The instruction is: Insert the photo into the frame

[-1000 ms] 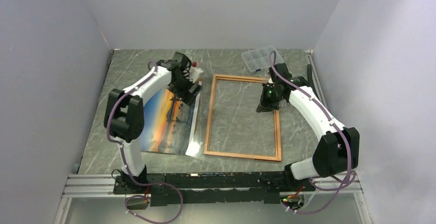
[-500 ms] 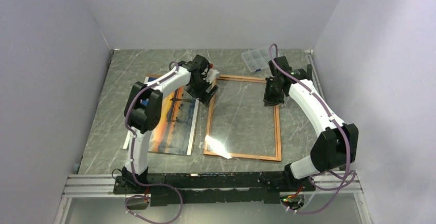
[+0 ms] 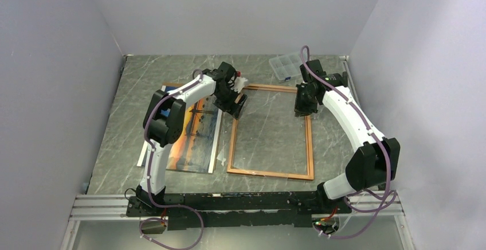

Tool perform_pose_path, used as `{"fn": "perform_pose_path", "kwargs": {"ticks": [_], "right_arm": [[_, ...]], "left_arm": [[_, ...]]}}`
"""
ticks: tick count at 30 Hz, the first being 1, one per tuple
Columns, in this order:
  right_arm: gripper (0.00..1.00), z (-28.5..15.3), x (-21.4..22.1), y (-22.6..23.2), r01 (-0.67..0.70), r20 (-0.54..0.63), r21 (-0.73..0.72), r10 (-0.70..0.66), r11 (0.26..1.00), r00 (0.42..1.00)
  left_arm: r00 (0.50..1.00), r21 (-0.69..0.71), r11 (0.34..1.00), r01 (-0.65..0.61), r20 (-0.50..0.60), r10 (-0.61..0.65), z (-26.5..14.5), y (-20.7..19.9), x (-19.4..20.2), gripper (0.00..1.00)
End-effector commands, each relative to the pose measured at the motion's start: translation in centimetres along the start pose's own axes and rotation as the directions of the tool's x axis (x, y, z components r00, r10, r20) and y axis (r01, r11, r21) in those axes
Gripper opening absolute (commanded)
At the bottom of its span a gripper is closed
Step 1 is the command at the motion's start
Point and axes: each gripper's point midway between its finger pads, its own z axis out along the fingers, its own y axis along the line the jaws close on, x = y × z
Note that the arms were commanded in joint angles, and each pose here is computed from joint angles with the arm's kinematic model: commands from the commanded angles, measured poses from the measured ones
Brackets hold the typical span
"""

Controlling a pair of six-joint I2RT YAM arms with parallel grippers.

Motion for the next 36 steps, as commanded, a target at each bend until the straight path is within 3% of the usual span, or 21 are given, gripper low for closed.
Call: {"fn": "perform_pose_path", "kwargs": {"ticks": [1, 8, 19, 24, 29, 36], "right_arm": [[0.00, -0.2, -0.3, -0.1, 0.012, 0.012, -0.003, -0.012, 1.000, 1.000], [0.00, 0.4, 0.0, 0.9, 0.007, 0.002, -0.058, -0.006, 0.998, 1.000], [0.00, 1.2, 0.8, 2.7, -0.024, -0.006, -0.137, 0.024, 0.990, 1.000], [0.00, 1.3, 1.0, 4.1, -0.040, 0.001, -0.196, 0.041, 0.980, 0.999], [0.00, 1.8, 1.1, 4.8, -0.037, 0.004, -0.215, 0.039, 0.976, 0.999], [0.00, 0.0, -0.2, 5.3, 0.006, 0.071, -0.243, 0.012, 0.970, 0.997]], "left_arm": [[1.000, 0.042, 0.999, -0.013, 0.017, 0.012, 0.6, -1.5, -0.6, 0.78], [0.997, -0.098, 0.993, -0.070, -0.023, 0.068, 2.4, 1.2, 1.0, 0.54], [0.985, -0.267, 0.949, -0.169, -0.027, 0.168, 2.3, 4.8, 1.0, 0.37], [0.977, -0.311, 0.927, -0.209, -0.031, 0.210, 2.2, 6.2, 0.8, 0.34], [0.979, -0.321, 0.926, -0.197, -0.009, 0.205, 1.2, 6.6, -0.5, 0.37], [0.991, -0.187, 0.979, -0.078, 0.092, 0.096, -4.1, 4.4, -3.0, 0.68]]}}
